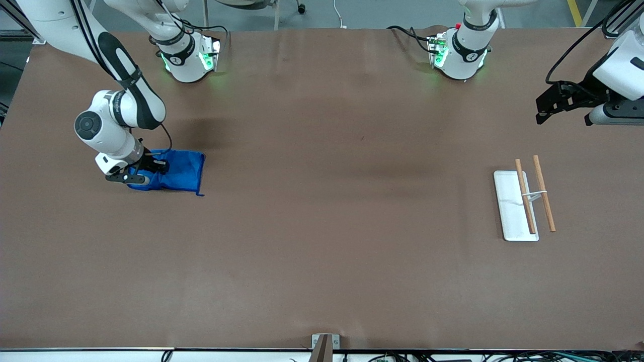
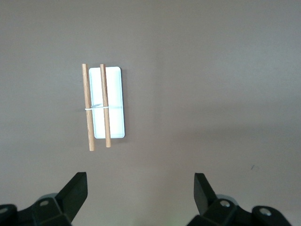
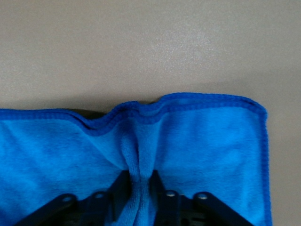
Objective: Right arm passes towel to left arm to hang
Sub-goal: 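Lift the towel with the right gripper while the left gripper approaches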
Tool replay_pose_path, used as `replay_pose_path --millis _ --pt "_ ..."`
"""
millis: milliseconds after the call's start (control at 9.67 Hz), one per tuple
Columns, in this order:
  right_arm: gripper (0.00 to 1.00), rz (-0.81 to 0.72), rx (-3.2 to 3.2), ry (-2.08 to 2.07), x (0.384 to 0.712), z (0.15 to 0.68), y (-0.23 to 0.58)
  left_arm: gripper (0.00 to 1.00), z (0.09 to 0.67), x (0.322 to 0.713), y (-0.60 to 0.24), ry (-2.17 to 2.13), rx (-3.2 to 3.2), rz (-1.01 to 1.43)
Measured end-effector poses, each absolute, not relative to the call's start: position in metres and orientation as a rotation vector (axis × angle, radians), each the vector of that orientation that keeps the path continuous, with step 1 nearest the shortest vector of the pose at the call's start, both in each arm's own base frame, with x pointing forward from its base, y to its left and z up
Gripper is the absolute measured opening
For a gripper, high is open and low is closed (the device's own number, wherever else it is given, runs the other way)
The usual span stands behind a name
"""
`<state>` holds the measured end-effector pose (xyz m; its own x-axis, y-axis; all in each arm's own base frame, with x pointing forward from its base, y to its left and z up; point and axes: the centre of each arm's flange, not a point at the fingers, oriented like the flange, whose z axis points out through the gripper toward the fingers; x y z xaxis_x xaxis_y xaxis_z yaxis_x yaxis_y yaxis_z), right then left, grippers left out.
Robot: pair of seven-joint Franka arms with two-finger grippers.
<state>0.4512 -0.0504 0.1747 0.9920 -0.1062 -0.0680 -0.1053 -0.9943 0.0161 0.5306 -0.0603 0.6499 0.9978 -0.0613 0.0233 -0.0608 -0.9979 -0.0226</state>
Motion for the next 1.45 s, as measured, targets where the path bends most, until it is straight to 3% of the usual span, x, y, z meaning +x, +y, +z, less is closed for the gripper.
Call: replay_pose_path --millis 103,310,517,828,1448 --pt "0.05 -0.178 3.122 -0.180 0.456 0.182 -0.043 1.00 0.650 0.531 -0.060 0.095 -3.118 -0.037" --pt "0.05 -0.316 3.106 -0.189 0.487 0.238 -0.020 1.00 0.650 0.531 -0.061 0.094 -3.135 -0.035" --pt "0.05 -0.365 3.086 -0.193 0.526 0.329 0.005 1.00 0.647 0.533 -0.062 0.081 -3.245 -0.021" --pt "0.05 -0.283 3.102 -0.112 0.558 0.408 0.059 1.00 0.609 0.561 -0.080 0.091 -3.455 0.071" --pt "0.05 0.116 3.578 -0.220 0.578 0.415 0.219 1.00 0.490 0.616 -0.200 0.439 -3.942 0.219"
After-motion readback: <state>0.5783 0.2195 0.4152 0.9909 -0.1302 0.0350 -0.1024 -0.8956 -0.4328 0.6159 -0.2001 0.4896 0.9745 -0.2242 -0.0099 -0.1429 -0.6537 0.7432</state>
